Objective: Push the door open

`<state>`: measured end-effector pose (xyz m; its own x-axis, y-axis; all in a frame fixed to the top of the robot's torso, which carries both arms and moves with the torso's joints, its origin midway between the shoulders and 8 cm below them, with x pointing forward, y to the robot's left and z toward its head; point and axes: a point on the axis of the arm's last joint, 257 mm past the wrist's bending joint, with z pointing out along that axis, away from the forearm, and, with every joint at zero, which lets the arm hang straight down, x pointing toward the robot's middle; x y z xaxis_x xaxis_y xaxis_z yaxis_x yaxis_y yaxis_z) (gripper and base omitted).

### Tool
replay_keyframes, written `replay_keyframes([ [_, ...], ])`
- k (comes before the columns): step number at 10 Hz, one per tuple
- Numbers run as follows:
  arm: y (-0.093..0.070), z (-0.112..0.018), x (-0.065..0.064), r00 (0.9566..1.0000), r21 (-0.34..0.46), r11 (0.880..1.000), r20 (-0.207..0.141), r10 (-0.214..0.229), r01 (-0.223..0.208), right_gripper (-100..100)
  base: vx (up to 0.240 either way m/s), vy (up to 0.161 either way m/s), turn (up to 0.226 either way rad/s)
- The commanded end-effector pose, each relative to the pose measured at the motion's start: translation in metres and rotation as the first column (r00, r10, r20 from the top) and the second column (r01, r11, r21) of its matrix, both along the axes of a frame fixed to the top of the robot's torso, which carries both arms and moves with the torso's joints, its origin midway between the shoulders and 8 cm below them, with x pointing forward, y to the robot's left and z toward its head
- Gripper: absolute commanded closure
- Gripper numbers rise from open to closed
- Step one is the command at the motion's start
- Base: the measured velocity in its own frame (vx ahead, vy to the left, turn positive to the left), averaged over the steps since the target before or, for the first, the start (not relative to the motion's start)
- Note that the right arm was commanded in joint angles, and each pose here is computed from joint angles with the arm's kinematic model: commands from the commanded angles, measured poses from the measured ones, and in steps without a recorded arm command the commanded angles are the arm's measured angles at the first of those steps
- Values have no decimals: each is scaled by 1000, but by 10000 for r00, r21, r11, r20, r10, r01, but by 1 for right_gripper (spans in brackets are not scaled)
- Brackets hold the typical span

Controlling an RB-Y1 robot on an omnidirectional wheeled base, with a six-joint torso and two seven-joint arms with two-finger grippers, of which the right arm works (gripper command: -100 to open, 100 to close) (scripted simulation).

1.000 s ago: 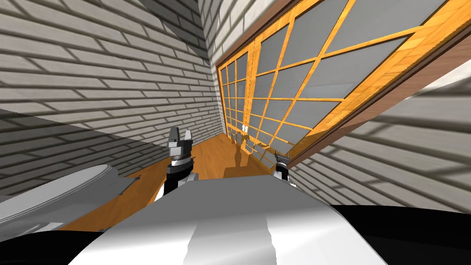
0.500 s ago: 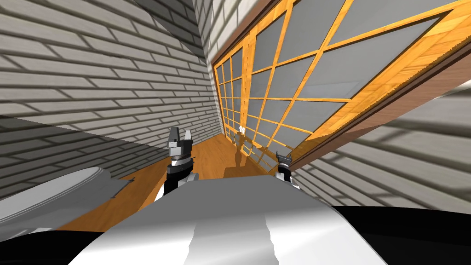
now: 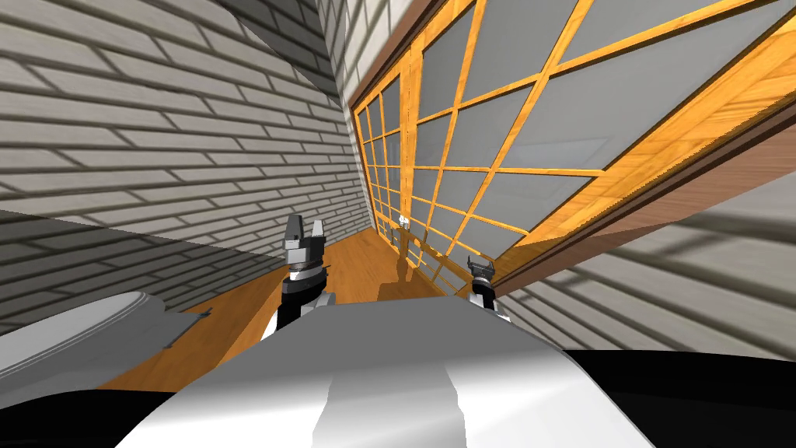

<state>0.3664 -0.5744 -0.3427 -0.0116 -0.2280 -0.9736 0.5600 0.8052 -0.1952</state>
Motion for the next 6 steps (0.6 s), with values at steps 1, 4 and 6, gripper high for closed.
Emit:
replay_keyframes([
  [1,-1,0,-1,9999,8,10000,-51,93,-93,-100,107,-97,-34],
  [4,-1,-1,-3,9997,23,9998,-112,207,-207,-100,93,-45,-34],
  [6,0,-2,-3,9996,34,9997,-139,259,-258,-100,55,-28,-21],
])
